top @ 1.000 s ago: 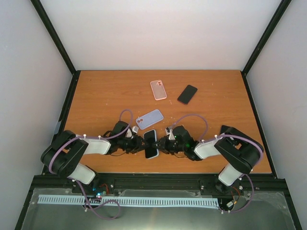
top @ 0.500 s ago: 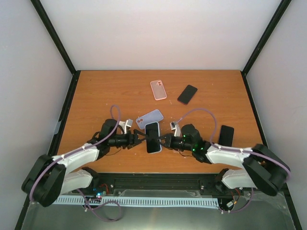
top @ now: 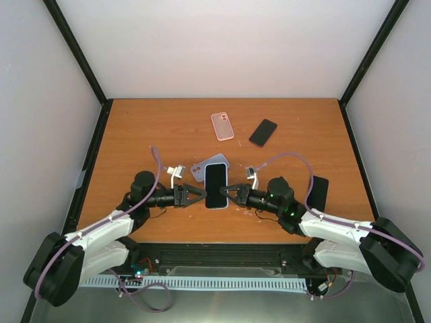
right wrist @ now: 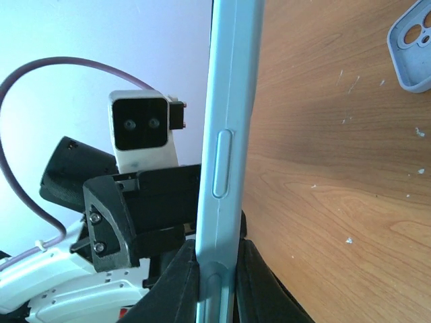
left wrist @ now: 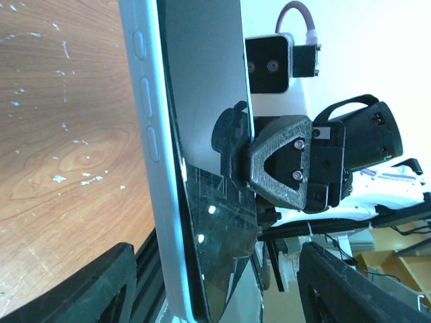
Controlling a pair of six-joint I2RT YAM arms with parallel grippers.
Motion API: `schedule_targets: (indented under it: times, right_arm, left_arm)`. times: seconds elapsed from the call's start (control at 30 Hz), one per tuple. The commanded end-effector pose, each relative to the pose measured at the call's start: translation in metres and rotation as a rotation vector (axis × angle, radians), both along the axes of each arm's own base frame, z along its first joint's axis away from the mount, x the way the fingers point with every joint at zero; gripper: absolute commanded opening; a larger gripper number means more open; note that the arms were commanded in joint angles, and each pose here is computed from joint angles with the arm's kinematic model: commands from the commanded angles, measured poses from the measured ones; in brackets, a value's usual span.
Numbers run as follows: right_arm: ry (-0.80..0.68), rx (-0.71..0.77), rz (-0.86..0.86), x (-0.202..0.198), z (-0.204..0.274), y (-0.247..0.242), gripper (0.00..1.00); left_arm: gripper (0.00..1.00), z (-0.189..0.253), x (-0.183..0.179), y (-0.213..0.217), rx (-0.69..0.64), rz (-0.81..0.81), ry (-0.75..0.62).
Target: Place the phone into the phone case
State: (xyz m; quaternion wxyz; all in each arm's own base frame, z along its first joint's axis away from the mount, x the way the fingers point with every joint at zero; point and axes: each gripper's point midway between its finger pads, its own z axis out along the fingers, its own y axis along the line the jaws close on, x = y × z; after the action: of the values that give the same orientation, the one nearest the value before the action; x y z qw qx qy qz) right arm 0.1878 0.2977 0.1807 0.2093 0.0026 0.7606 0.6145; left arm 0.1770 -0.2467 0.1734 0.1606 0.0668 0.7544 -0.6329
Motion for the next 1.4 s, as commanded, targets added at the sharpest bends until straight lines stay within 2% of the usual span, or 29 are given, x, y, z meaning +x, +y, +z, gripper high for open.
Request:
schedule_targets:
  times: [0.0,0.1,0.17,0.23,0.37,0.67,0.87,1.07,1.13,1.23,1.3,1.37]
  right_arm:
    - [-0.047,0.156,-0.047,0.009,0.041,-0.002,0.07]
    - [-0.03,0.172,-0.065,0.012,0.042,-0.002,0.08]
    - [-0.021,0.183,-0.071,0.014,0.043,-0.002,0.08]
    - [-0.013,0.192,-0.076,0.015,0.042,-0.001,0.08]
    - [0.006,0.205,-0.073,0.016,0.039,0.0,0.09]
    - [0.022,0.131,-0.003,0.004,0.017,0.004,0.4]
    - [0.045,0.126,0.041,-0.006,0.008,0.005,0.55]
    - [0.072,0.116,0.073,-0.011,0.002,0.007,0.55]
    - [0.074,0.121,0.082,-0.013,0.003,0.007,0.51]
    - [0.074,0.129,0.075,-0.013,0.004,0.006,0.36]
    - [0.075,0.132,0.055,-0.011,0.005,0.004,0.28]
    - [0.08,0.136,0.041,-0.009,0.006,0.003,0.24]
  left_arm:
    - [0.67,0.016,-0.008,-0.007,-0.078,-0.074,-0.036]
    - [0.67,0.017,-0.01,-0.012,-0.081,-0.107,-0.034]
    - [0.63,0.018,-0.012,-0.017,-0.082,-0.125,-0.04]
    - [0.52,0.017,-0.012,-0.021,-0.081,-0.13,-0.04]
    - [0.24,0.012,-0.01,-0.021,-0.083,-0.112,-0.011]
    - [0.01,0.012,-0.002,-0.023,-0.087,-0.085,-0.012]
    - [0.03,0.02,0.004,-0.023,-0.107,-0.05,-0.021]
    - [0.06,0.018,0.008,-0.022,-0.099,-0.019,0.0]
    - [0.07,0.016,0.01,-0.022,-0.094,-0.011,0.01]
    - [0.11,0.015,0.012,-0.023,-0.084,-0.013,0.021]
    - [0.19,0.016,0.013,-0.024,-0.083,-0.016,0.021]
    - [0.31,0.016,0.012,-0.024,-0.081,-0.02,0.023]
